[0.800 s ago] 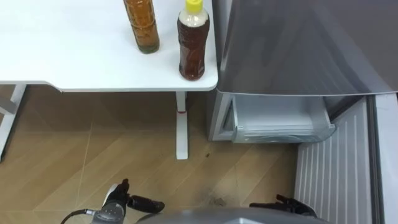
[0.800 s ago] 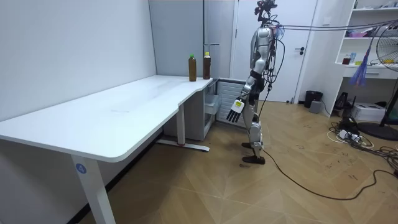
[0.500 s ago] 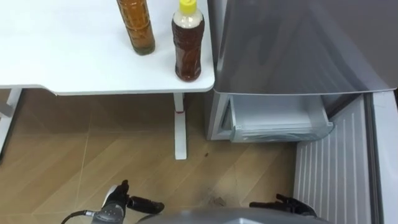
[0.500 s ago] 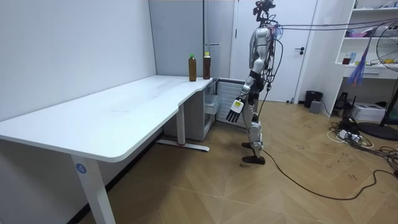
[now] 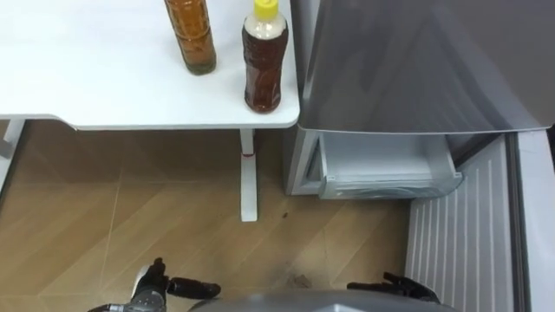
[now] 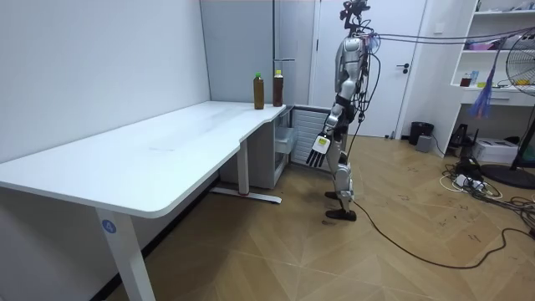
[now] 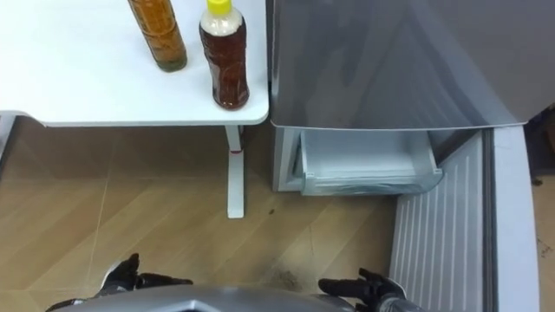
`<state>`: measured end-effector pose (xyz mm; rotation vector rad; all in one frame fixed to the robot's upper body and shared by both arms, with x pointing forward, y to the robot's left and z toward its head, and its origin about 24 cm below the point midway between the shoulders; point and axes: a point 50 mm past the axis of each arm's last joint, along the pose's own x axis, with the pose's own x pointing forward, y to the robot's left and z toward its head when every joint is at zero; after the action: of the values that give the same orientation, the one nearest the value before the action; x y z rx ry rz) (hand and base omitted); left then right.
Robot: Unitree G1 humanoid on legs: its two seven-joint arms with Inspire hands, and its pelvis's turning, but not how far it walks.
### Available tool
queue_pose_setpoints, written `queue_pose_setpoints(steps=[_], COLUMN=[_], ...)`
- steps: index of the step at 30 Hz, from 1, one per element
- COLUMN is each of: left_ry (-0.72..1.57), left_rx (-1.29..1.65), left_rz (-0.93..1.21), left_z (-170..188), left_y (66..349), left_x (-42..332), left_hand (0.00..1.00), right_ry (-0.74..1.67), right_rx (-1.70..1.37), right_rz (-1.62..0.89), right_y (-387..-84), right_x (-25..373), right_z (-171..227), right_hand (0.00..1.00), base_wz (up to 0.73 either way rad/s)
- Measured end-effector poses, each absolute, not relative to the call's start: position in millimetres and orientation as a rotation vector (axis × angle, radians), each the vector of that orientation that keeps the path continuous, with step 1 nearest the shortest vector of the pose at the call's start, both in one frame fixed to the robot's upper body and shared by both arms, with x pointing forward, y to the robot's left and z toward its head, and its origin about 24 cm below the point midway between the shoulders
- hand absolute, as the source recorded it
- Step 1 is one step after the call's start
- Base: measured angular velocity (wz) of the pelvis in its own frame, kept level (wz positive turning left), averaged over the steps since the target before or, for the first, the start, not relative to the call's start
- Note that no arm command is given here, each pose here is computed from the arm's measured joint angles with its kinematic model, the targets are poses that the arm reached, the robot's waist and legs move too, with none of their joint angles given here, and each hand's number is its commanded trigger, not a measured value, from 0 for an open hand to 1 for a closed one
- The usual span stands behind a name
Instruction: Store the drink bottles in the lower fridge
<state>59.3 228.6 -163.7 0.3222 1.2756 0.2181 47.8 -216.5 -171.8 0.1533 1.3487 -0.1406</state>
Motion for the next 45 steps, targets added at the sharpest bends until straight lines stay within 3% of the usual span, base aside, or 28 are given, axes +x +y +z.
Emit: queue_pose_setpoints(steps=[12, 21, 25, 31, 38, 45], left_ry=[1.406, 1.332, 1.155, 0.881, 0.437, 0.07], left_rx=[0.259, 0.009, -0.298, -0.425, -0.297, -0.074], left_rz=[0.451, 0.862, 1.161, 1.333, 1.347, 1.253], left_z=[-165.4, -157.8, -146.5, -117.5, -44.8, 28.7], left_y=[240.7, 258.9, 273.5, 293.9, 313.1, 308.5], left_x=[14.1, 17.6, 35.6, 73.7, 128.7, 159.2], left_hand=[0.0, 0.0, 0.0, 0.0, 0.0, 0.0], right_ry=[1.352, 1.38, 1.378, 1.338, 1.308, 1.301], right_rx=[0.139, 0.152, 0.153, 0.119, 0.115, 0.11], right_rz=[-0.169, -0.194, -0.215, -0.226, -0.254, -0.264], right_y=[-220.1, -221.1, -222.8, -225.7, -229.4, -230.3], right_x=[46.8, 46.2, 44.3, 44.4, 41.5, 39.9], right_z=[-171.5, -171.7, -171.4, -169.2, -168.2, -168.1], right_hand=[0.0, 0.0, 0.0, 0.0, 0.0, 0.0], base_wz=[0.02, 0.03, -0.03, -0.03, -0.05, 0.05])
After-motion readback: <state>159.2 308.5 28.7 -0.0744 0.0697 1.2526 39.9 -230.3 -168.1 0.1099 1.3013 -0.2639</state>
